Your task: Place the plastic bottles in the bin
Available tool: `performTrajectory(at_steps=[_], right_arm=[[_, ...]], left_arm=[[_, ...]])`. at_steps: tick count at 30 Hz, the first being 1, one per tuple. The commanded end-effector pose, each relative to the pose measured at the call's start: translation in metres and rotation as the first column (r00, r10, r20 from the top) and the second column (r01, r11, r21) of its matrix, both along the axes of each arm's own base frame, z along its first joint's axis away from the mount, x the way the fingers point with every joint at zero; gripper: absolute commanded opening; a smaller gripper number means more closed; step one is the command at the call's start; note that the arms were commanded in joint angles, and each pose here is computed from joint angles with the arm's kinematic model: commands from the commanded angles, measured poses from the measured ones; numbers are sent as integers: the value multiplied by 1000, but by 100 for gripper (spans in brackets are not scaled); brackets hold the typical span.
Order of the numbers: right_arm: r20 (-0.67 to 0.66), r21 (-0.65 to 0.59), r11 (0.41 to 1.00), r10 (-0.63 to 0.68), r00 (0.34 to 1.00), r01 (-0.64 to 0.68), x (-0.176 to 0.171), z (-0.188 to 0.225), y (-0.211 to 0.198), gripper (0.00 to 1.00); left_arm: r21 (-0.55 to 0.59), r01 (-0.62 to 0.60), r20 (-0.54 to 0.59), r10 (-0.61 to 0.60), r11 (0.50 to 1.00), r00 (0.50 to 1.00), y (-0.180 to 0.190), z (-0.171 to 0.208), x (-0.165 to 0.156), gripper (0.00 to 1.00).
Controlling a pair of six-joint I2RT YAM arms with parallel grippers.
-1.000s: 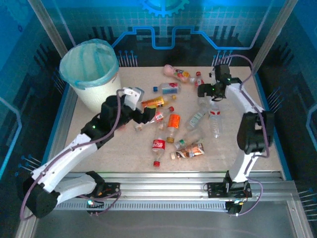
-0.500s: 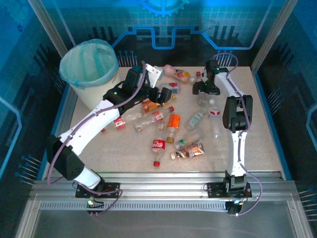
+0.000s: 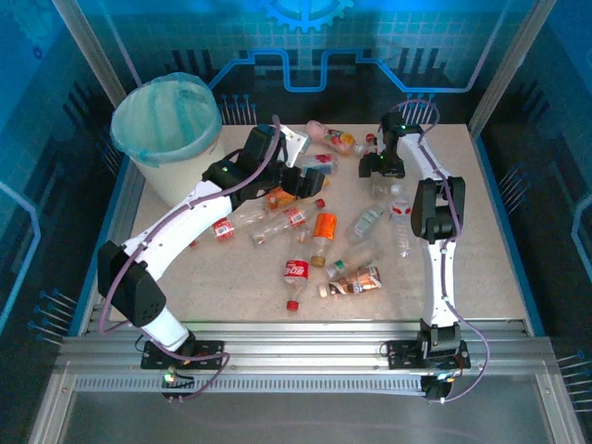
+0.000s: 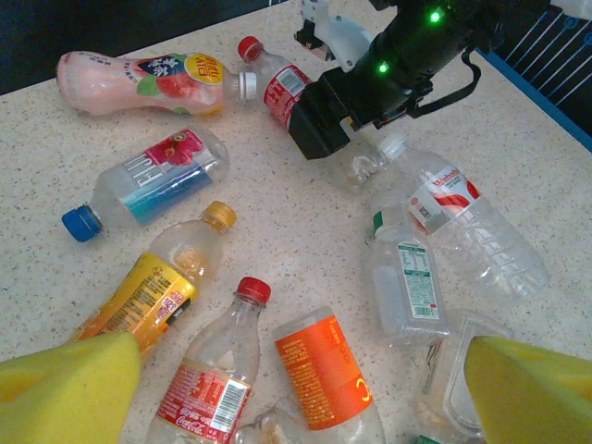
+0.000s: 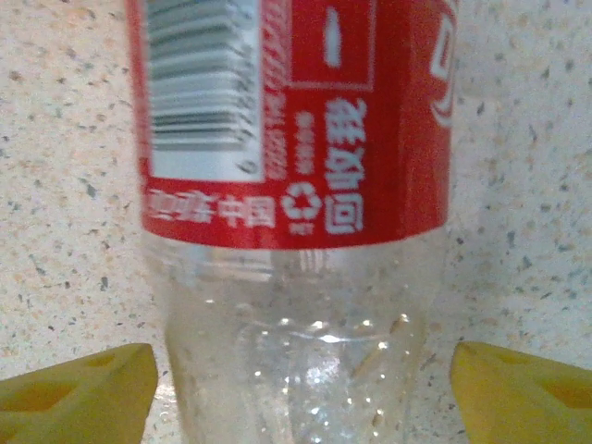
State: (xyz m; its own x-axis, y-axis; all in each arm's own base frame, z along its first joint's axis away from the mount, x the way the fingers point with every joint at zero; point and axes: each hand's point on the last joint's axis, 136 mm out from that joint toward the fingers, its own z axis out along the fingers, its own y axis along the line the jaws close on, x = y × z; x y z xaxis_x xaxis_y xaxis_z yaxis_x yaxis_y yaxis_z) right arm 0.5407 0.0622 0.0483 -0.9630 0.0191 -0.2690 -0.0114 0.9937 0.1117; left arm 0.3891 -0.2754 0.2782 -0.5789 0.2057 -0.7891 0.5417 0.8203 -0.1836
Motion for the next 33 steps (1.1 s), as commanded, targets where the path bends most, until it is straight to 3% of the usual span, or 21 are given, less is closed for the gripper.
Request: performTrajectory(at_steps=[1,10,15,18,27,33], right_arm=[[-25,23,999,35,999,-34,-3,-1,13,75],[6,19,998,55,998,-55,-1,14,15,61],[-2,-23,998,63,998,-63,-3,6,14,71],[-21,-34,997,68,997,-69,-3,-5,15,72],[-34,-34,996,81,996,-82,-1,-21,15,68],[-2,-22,996,86,996,-86,0,-1,15,60]], left_arm=[[-28,14,19,-13,1000,1000,-1,19,-7,91],[-59,0,55,4,998,998,8,35,-18,92],[-67,-13,66,17,998,998,14,40,-24,92],[-68,-19,64,24,998,998,17,41,-27,92],[-72,-49,56,53,996,997,18,43,-23,92],[-155,-74,60,84,985,995,11,62,-14,92]])
